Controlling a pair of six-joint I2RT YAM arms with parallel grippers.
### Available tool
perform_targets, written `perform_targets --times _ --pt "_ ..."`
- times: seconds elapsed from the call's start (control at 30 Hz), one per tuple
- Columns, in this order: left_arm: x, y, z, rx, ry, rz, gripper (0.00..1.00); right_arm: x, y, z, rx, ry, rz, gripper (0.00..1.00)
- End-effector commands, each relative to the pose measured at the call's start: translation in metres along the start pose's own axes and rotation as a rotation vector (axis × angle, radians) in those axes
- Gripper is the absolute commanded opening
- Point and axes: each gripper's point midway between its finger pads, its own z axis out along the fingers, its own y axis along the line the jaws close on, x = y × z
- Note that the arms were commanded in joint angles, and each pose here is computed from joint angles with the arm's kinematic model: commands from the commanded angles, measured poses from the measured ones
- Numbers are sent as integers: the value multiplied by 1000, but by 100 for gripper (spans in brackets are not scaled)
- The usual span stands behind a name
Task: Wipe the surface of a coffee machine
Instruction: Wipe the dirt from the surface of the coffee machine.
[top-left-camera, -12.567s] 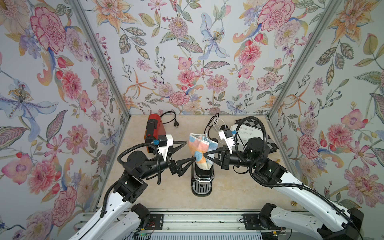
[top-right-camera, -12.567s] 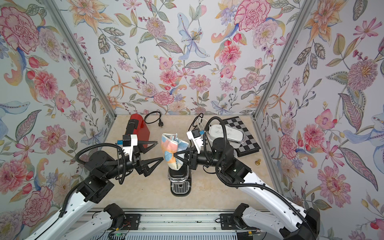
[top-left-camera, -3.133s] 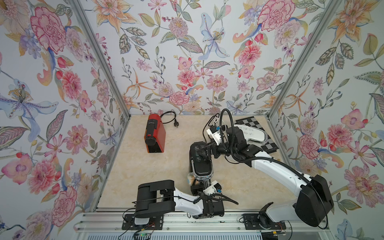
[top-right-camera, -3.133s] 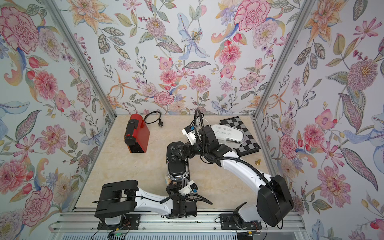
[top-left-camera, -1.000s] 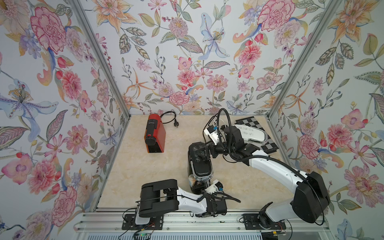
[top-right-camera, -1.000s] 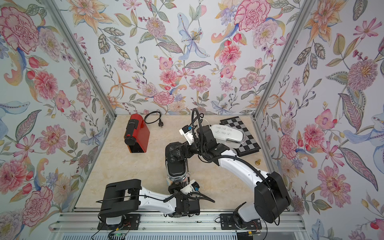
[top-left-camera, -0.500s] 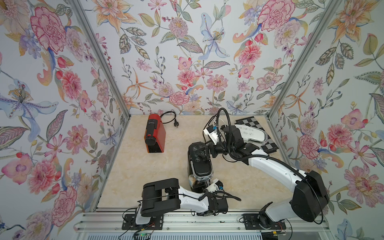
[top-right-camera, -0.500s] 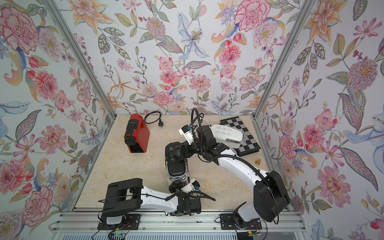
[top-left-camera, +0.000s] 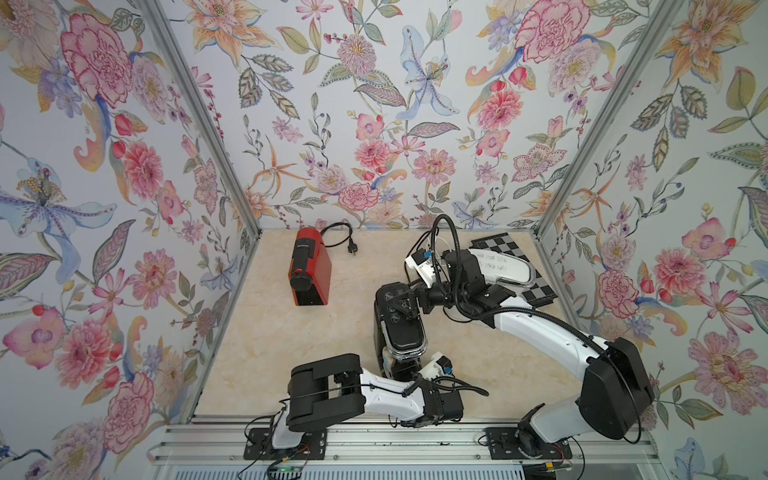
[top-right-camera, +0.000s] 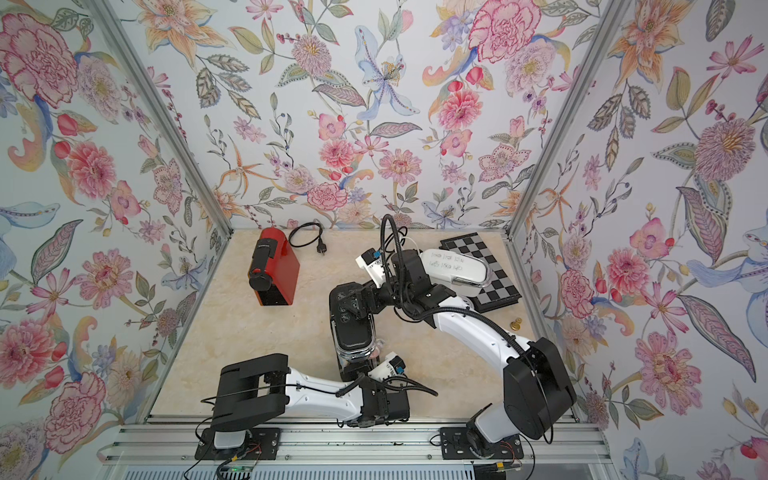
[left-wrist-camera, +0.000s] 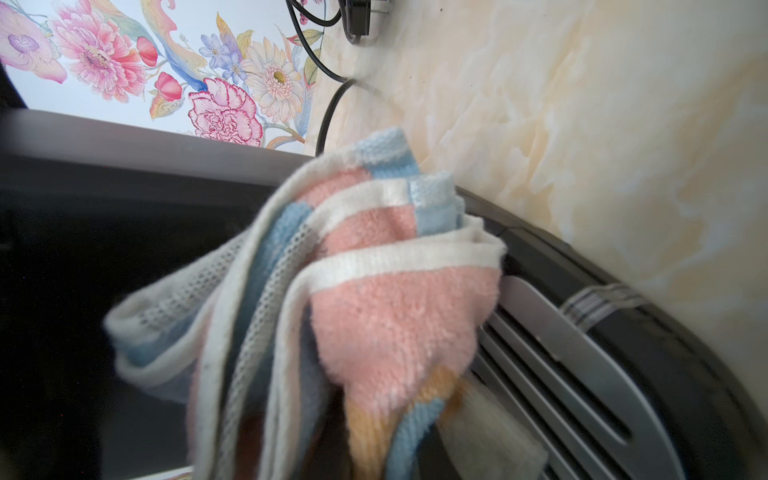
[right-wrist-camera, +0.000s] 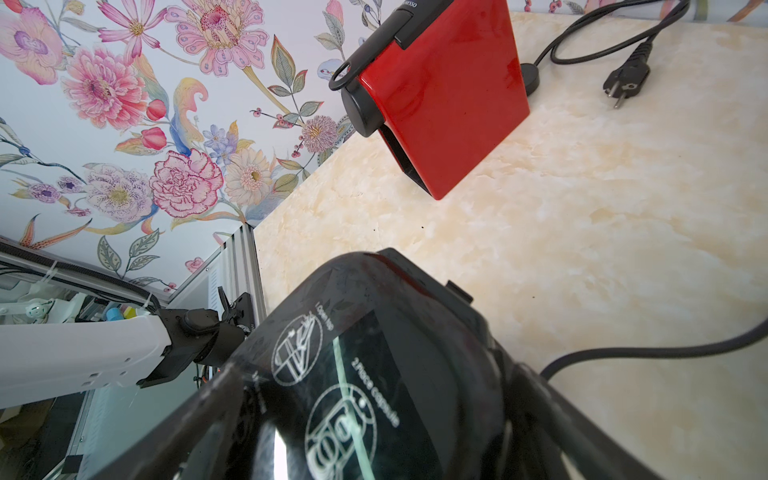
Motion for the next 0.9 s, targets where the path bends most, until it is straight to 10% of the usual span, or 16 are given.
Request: perform_targets --times 0.0,0.37,0.87 --pt "-3 16 15 -71 10 -35 0 60 0 7 -32 204 102 100" --pt "6 -10 23 45 33 -16 0 64 -1 8 -32 213 105 100" --pt "1 50 7 -310 30 11 0 61 0 11 -47 217 99 100"
